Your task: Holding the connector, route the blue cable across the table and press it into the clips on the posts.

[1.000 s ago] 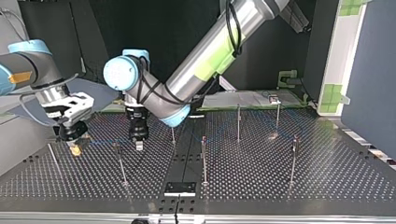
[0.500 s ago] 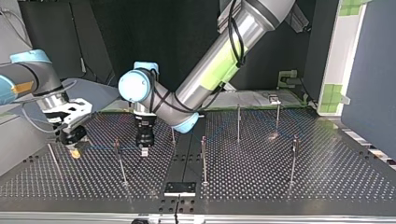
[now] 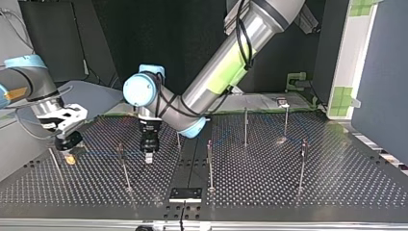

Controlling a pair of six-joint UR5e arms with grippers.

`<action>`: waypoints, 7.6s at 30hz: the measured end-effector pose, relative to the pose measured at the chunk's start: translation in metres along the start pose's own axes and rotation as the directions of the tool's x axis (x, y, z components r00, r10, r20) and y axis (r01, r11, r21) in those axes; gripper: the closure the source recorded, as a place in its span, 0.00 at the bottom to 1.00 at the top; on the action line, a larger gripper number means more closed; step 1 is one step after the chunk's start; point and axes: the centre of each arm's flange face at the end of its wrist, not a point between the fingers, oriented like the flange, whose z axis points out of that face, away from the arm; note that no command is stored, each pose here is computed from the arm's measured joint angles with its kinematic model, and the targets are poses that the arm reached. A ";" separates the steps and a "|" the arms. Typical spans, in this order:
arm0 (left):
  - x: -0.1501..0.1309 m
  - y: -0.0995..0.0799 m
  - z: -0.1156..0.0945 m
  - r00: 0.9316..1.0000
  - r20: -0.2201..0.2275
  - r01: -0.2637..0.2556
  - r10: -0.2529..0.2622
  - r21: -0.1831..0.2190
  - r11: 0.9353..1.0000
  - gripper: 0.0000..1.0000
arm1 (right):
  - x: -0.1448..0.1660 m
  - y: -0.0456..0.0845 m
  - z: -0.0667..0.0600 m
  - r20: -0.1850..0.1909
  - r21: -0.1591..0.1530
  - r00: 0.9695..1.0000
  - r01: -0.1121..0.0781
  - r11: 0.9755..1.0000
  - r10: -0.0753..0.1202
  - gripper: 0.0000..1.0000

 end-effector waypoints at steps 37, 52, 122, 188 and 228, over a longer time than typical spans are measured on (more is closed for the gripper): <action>-0.029 -0.036 -0.074 0.991 -0.130 0.039 -0.023 0.124 0.992 0.00 | -0.002 0.006 0.000 0.006 0.004 1.000 -0.001 1.000 0.001 1.00; -0.071 -0.017 -0.125 0.984 -0.171 -0.044 0.056 0.069 0.997 0.00 | -0.003 0.001 0.001 0.010 0.014 1.000 -0.005 1.000 0.005 1.00; 0.021 0.101 -0.224 0.996 -0.083 0.034 -0.034 -0.002 0.999 0.00 | -0.006 -0.005 0.002 0.018 0.021 1.000 -0.007 1.000 0.007 1.00; 0.105 0.212 -0.347 0.996 -0.083 0.035 -0.035 -0.001 0.999 0.00 | -0.008 0.002 0.002 0.019 0.002 1.000 -0.002 1.000 0.001 1.00; 0.105 0.212 -0.348 0.996 -0.083 0.035 -0.035 -0.001 0.999 0.00 | -0.008 0.002 0.002 0.019 0.002 1.000 -0.002 1.000 0.002 1.00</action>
